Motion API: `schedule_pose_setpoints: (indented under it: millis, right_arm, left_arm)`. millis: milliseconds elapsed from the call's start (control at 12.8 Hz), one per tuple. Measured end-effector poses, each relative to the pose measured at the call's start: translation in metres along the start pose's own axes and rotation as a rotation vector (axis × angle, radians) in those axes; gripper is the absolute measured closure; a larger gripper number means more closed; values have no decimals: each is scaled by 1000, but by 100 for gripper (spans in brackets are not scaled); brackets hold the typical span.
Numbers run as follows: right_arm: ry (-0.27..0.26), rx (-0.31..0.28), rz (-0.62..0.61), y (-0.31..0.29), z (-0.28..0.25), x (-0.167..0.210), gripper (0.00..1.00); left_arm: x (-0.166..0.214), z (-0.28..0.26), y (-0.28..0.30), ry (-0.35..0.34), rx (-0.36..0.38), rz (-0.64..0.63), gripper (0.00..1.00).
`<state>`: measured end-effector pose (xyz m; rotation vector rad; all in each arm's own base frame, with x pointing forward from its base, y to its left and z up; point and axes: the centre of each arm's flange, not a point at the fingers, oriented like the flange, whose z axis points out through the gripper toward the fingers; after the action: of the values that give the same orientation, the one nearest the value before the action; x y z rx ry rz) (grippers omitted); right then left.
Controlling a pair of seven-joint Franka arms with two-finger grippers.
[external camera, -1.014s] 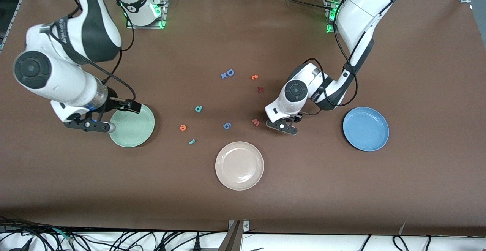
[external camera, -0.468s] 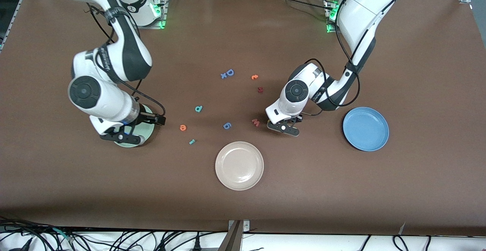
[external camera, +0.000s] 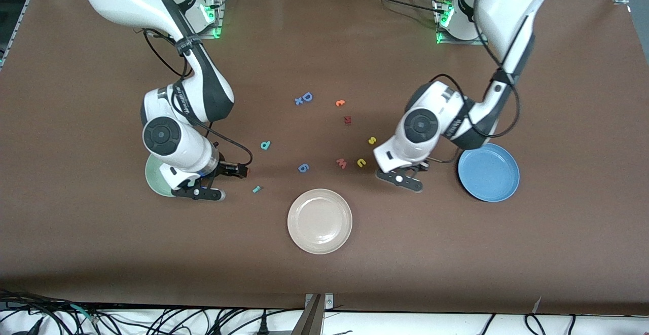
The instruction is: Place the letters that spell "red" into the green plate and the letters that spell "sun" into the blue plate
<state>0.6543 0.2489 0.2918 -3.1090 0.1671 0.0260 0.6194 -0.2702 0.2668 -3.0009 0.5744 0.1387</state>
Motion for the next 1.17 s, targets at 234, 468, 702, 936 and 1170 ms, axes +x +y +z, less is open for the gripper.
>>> schedule_pose_setpoints:
  millis: [234,468,702,936,1170]
  right_arm:
    - [28,16,33,-12,27,-3,0]
    - [58,32,40,-11,52,-13,0]
    - [61,33,41,-3,78,-27,0]
    - [34,18,34,-1,96,-41,0]
    - [17,7,24,-3,104,-49,0]
  left_arm:
    - [-8,1,-65,-63,2,63,73]
    - [-21,10,-149,-94,0,120,73]
    - [-41,22,-220,-121,28,113,73]
    - [-55,47,-234,-166,5,95,72]
    - [-60,73,-240,-199,-21,85,50]
